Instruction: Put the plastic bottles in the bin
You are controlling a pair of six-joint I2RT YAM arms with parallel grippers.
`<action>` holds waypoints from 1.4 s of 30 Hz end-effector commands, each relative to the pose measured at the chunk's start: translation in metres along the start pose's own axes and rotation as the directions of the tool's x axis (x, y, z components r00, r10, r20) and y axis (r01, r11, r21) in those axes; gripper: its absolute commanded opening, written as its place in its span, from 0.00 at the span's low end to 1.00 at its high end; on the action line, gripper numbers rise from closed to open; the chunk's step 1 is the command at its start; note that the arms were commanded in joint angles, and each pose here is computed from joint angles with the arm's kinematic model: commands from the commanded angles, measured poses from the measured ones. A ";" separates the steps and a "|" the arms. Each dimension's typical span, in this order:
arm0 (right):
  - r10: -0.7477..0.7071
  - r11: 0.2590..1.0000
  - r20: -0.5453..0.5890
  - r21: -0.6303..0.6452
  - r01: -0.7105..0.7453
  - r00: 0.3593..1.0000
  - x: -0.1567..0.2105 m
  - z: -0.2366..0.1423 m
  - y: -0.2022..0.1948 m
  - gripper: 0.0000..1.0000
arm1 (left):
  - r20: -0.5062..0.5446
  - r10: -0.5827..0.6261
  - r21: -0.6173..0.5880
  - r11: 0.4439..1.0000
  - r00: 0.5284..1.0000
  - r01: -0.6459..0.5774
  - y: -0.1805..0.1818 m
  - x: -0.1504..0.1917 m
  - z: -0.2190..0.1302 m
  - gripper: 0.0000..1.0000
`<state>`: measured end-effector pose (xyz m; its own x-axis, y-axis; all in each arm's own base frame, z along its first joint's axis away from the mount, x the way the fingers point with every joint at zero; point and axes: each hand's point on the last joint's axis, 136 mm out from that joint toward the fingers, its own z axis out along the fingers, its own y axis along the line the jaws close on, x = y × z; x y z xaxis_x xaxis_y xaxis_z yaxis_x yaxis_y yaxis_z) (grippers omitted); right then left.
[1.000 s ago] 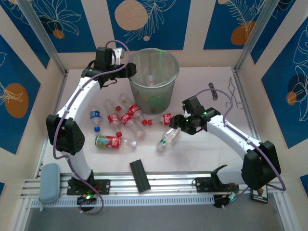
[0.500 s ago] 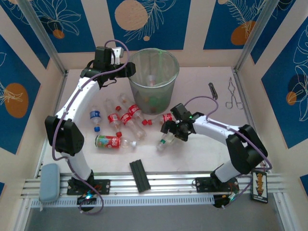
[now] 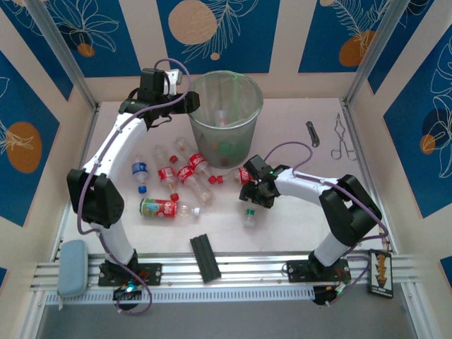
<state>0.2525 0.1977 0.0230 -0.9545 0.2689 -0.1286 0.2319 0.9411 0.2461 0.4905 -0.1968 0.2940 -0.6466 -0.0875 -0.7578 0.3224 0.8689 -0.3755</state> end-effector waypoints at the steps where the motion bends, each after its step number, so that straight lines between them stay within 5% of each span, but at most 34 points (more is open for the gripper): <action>1: -0.014 0.999 0.034 0.034 0.013 0.999 -0.005 0.007 -0.007 0.57 | 0.015 -0.001 0.036 0.999 1.000 0.000 -0.011 -0.008 0.002 0.73; 13: -0.047 0.999 0.102 0.022 0.045 0.994 -0.014 -0.042 -0.015 0.55 | 0.022 -0.007 0.041 0.999 1.000 0.006 -0.010 -0.009 0.005 0.73; 25: -0.141 0.980 0.354 -0.083 0.181 0.924 -0.068 -0.177 -0.016 0.49 | 0.110 0.020 0.040 0.999 0.994 -0.025 -0.019 -0.035 -0.022 0.77; 32: -0.188 0.940 0.543 -0.143 0.311 0.818 -0.127 -0.269 0.021 0.45 | 0.165 0.034 -0.056 0.998 0.986 -0.025 -0.005 -0.047 -0.049 0.73; 36: -0.195 0.892 0.641 -0.199 0.406 0.742 -0.162 -0.315 0.062 0.44 | 0.150 0.016 -0.036 0.999 0.989 -0.011 -0.007 -0.040 -0.050 0.60; 42: -0.178 0.797 0.699 -0.309 0.518 0.692 -0.197 -0.353 0.129 0.43 | 0.146 0.029 -0.094 0.995 0.989 -0.015 0.000 -0.032 -0.051 0.55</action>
<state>0.3958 0.1662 0.3987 -0.5892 0.1914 -0.7850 -0.2492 0.8811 0.4019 0.4815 -0.1779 0.3470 -0.5372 -0.1419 -0.8314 0.2985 0.8899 -0.3448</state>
